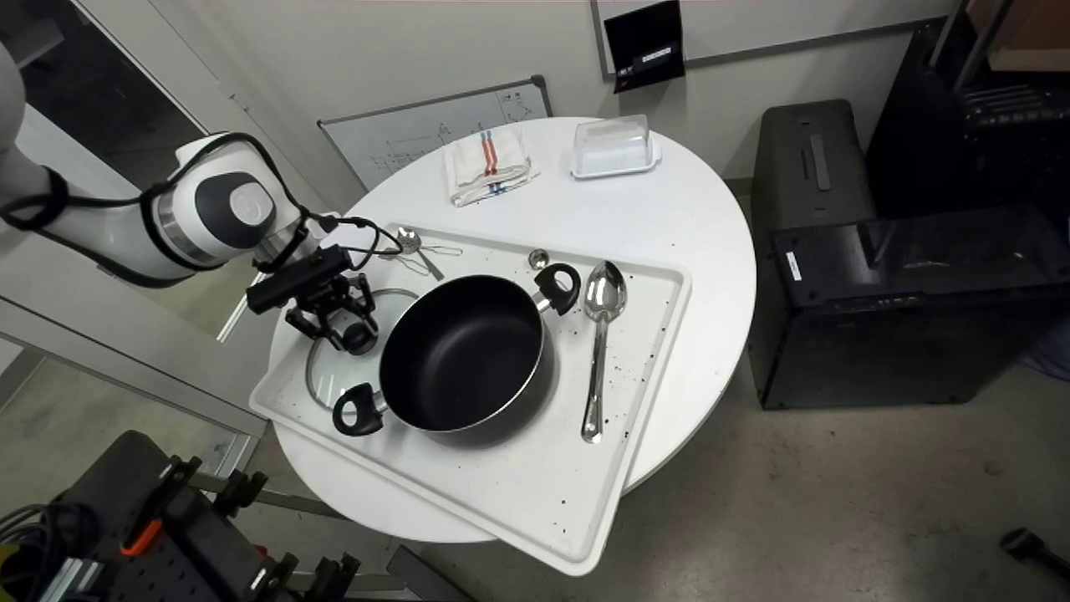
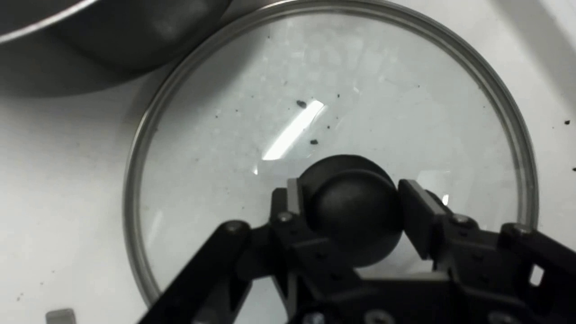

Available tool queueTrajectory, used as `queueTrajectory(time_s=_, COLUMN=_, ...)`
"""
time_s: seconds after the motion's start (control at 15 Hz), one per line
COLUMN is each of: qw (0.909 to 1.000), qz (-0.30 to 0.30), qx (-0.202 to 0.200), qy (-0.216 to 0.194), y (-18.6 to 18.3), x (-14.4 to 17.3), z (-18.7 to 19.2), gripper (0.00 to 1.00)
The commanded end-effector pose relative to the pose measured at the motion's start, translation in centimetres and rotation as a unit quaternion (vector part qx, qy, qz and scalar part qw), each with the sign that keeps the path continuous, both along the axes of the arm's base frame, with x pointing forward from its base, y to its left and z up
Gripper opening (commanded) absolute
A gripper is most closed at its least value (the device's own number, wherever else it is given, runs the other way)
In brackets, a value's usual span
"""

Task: Place the lid on the pot

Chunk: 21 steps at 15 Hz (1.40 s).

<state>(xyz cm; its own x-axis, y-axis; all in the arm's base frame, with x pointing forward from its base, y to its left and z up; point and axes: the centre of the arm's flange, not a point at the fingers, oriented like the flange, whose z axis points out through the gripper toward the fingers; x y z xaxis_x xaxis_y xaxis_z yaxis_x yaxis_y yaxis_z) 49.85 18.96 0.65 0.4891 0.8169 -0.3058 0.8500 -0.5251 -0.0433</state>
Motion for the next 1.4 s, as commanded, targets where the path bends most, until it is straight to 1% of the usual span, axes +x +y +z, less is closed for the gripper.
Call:
queueTrajectory(time_s=0.0, qw=0.9999, qz=0.004, qx=-0.003, qy=-0.012, y=0.0, x=-0.2, z=0.1, gripper=0.29)
queueTrajectory(time_s=0.07, qw=0.9999, qz=0.004, qx=-0.002, qy=-0.014, y=0.0, x=-0.2, z=0.4, gripper=0.26)
queueTrajectory(time_s=0.27, qw=0.9999, qz=0.009, qx=-0.002, qy=-0.012, y=0.0, x=-0.6, z=1.2, gripper=0.26)
queueTrajectory(time_s=0.47, qw=0.9999, qz=0.014, qx=0.001, qy=-0.004, y=0.1, x=-1.6, z=3.4, gripper=0.26)
queueTrajectory(time_s=0.67, qw=0.9997, qz=0.021, qx=0.006, qy=0.005, y=0.7, x=-3.3, z=6.4, gripper=0.26)
queueTrajectory(time_s=0.87, qw=0.9993, qz=0.037, qx=0.008, qy=0.002, y=1.3, x=-4.6, z=9.5, gripper=0.26)
queueTrajectory(time_s=1.07, qw=0.9985, qz=0.054, qx=0.001, qy=0.007, y=1.6, x=-5.8, z=13.1, gripper=0.26)
queueTrajectory(time_s=1.33, qw=0.9979, qz=0.062, qx=-0.006, qy=0.017, y=0.9, x=-6.6, z=18.1, gripper=0.26)
